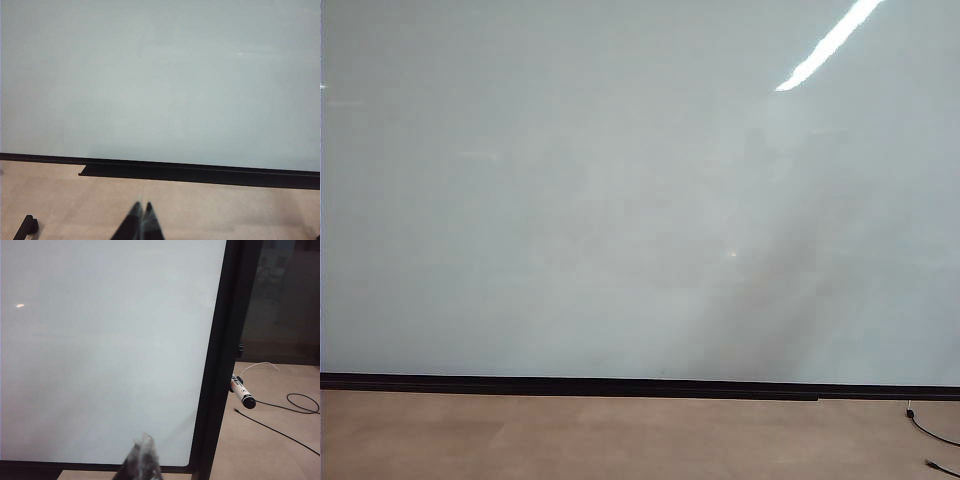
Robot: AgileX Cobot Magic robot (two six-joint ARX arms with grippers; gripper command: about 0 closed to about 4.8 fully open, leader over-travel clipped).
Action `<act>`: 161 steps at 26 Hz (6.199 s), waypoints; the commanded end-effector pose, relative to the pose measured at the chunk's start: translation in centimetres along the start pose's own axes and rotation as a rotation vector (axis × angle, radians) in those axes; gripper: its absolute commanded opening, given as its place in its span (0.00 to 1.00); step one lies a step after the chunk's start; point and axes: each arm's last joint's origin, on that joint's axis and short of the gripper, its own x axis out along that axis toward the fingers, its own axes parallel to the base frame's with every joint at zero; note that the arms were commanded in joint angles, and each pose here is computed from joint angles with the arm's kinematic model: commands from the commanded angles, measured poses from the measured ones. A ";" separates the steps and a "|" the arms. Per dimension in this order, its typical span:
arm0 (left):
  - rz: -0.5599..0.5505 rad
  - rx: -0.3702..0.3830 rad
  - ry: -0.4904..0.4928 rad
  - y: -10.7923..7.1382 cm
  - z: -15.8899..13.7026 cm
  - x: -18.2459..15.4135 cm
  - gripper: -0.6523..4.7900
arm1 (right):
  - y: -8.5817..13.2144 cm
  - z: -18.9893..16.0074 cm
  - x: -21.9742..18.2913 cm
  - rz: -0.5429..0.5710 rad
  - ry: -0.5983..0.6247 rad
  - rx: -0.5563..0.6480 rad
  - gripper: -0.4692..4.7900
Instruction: Pick up the pen on the shelf to the right of the whiteboard and draw a cross mark.
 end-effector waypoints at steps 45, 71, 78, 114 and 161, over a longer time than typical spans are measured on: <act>-0.004 0.004 -0.007 0.0 0.1 0.0 0.11 | -1.0 2.5 0.9 -0.278 0.006 0.041 0.39; -0.004 0.004 -0.007 0.0 0.1 0.0 0.11 | -5.2 1.9 5.2 -0.161 -0.101 -0.044 0.64; -0.004 0.004 -0.007 0.0 0.1 0.0 0.11 | -6.5 0.1 8.5 -0.099 -0.108 -0.056 0.71; -0.004 0.005 -0.007 0.0 0.1 0.0 0.11 | -12.6 -7.0 19.1 0.122 0.036 0.020 0.71; -0.004 0.005 -0.007 0.0 0.1 0.0 0.11 | -13.8 -6.3 20.0 0.151 0.003 0.033 0.59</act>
